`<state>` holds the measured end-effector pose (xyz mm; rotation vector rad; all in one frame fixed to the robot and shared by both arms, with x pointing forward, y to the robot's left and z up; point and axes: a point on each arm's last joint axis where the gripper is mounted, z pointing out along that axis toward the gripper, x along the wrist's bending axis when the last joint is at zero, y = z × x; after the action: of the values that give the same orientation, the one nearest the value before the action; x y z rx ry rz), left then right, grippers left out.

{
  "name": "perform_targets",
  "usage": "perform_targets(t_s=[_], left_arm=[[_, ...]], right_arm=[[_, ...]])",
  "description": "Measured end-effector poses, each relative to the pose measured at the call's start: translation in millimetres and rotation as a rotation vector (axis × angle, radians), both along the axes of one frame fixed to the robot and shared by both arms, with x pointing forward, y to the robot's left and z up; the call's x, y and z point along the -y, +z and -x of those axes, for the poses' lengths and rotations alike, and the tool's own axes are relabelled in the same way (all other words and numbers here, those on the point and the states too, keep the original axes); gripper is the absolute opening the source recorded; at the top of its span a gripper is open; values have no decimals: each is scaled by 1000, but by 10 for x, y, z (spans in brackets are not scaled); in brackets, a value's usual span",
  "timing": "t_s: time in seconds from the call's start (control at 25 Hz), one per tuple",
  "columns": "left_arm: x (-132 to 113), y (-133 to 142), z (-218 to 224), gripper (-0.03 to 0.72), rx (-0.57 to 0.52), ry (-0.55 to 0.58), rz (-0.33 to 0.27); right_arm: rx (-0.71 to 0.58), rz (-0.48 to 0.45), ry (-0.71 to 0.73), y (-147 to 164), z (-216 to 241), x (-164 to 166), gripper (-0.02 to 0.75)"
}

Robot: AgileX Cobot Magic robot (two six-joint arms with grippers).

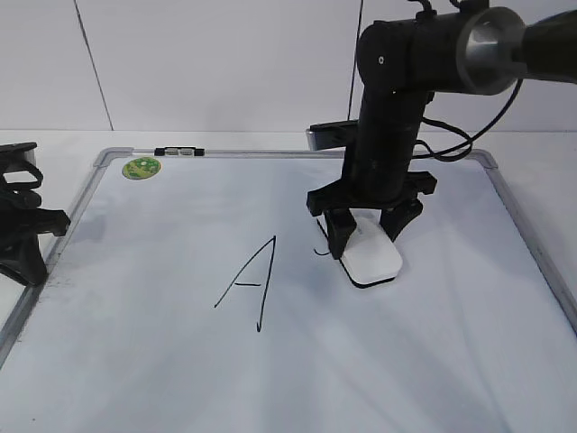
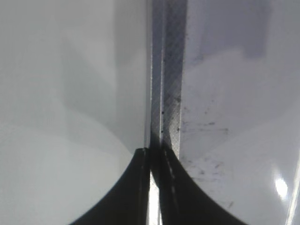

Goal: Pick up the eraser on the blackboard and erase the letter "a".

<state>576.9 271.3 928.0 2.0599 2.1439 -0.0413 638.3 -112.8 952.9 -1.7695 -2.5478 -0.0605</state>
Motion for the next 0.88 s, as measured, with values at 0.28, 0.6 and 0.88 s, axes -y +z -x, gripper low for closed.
perform_targets(t_s=[0.28,0.6,0.88], left_arm=[[0,0,0,14,0,0,0],[0,0,0,14,0,0,0],[0,0,0,14,0,0,0]], right_arm=[[-7,-16,0,1,1,-4,558],[-13,-32,3,3,8,-21,558],[-4,-11,40,1,47,-99,558]])
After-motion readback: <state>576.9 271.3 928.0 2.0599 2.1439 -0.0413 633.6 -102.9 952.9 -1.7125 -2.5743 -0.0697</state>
